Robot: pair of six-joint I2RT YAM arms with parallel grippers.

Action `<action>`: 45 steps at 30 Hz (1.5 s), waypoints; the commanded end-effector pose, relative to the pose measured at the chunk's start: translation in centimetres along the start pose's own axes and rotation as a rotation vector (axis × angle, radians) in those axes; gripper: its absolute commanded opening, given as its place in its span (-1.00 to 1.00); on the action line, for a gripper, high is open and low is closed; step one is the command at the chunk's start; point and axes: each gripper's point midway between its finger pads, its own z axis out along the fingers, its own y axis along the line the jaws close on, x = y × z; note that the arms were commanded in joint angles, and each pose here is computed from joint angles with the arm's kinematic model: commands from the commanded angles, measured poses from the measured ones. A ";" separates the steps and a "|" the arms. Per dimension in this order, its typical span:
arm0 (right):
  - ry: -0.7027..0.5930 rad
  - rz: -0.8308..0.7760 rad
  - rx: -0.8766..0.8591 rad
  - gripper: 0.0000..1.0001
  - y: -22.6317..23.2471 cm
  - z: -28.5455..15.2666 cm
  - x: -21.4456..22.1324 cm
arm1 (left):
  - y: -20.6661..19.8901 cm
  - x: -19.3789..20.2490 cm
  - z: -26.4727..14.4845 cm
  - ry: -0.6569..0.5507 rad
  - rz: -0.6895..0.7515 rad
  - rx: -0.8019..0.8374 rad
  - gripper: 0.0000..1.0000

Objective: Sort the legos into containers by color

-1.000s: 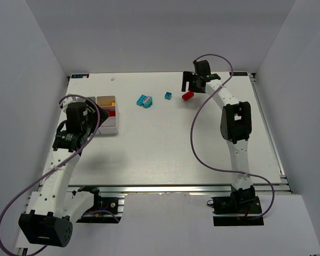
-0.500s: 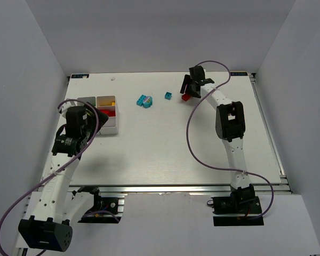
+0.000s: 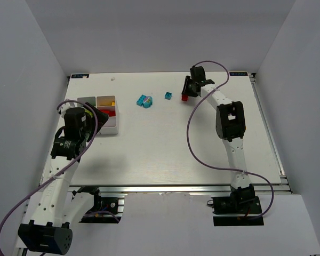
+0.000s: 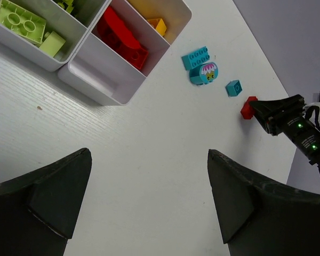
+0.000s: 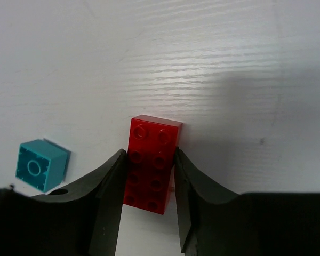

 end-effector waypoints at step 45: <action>-0.789 -1.008 -1.080 -1.00 42.4 -18.2 8.7 | 0.3 -1.9 -9.9 -0.145 -0.011 0.156 0.96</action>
